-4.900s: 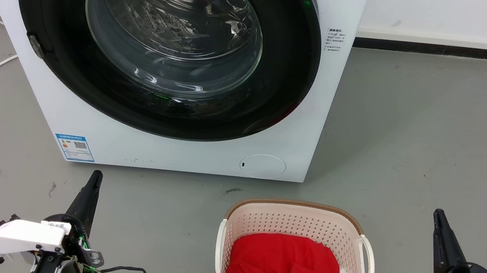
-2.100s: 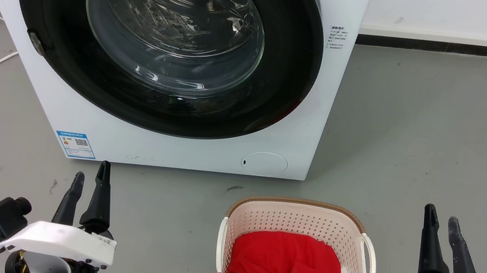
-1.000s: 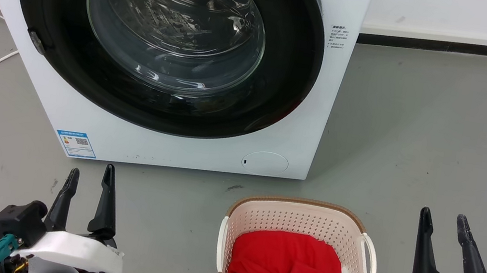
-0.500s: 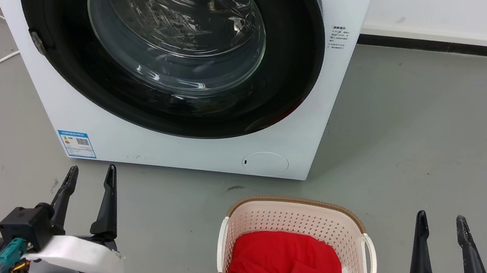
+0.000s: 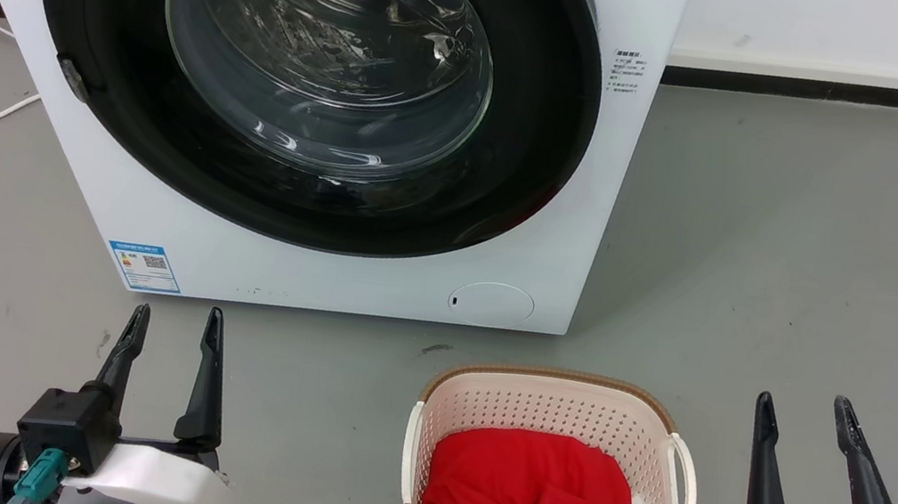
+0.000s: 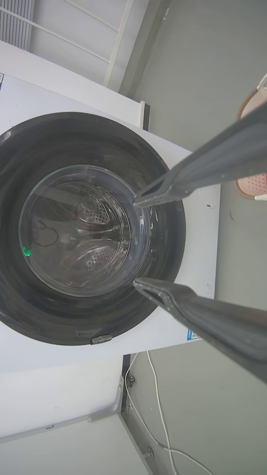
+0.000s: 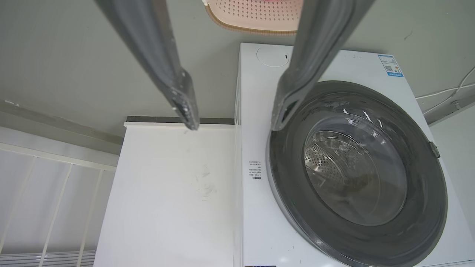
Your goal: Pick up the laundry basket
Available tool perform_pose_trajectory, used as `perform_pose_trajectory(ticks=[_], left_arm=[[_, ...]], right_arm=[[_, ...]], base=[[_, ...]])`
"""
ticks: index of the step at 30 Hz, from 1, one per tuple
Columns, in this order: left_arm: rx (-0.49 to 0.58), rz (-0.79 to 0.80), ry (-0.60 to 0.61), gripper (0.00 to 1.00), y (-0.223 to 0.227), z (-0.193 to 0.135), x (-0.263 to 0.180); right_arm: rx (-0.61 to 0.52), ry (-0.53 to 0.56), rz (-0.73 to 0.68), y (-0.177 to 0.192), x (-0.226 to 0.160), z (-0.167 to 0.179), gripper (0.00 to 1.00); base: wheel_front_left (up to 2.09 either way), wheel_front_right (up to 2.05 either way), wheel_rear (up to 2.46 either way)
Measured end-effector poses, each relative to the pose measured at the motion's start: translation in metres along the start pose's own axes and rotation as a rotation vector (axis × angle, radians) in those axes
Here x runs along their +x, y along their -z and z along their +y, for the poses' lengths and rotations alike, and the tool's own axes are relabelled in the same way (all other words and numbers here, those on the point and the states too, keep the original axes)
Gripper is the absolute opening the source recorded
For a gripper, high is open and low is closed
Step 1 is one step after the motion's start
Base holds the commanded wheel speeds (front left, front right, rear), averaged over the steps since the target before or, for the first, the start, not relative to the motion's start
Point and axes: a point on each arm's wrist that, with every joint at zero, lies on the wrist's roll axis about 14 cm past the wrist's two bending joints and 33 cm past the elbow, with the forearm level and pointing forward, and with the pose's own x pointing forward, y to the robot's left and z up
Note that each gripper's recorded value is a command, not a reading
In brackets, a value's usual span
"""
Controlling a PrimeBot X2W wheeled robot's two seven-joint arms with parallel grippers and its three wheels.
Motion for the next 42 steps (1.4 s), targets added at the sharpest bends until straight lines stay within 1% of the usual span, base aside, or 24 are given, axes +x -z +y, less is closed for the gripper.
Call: perform_pose_trajectory(ticks=[7,31,38,42], left_arm=[[0.036,0.002,0.007,1.00,0.002,-0.001,-0.002],[0.046,0.014,-0.001,1.00,0.006,0.001,-0.003],[0.042,0.065,0.067,1.00,0.024,-0.016,-0.001],[0.042,0.084,0.122,1.00,0.032,-0.032,0.012]], right_arm=[[-0.042,-0.015,0.000,0.001,-0.002,0.003,1.00],[-0.032,-0.012,0.005,0.003,-0.002,0.002,1.00],[-0.027,0.016,0.037,0.013,-0.002,-0.007,1.00],[-0.034,0.039,0.072,0.026,0.005,-0.016,1.00]], base=[[0.00,0.00,0.00],[0.00,0.00,0.00],[0.00,0.00,0.00],[0.00,0.00,0.00]])
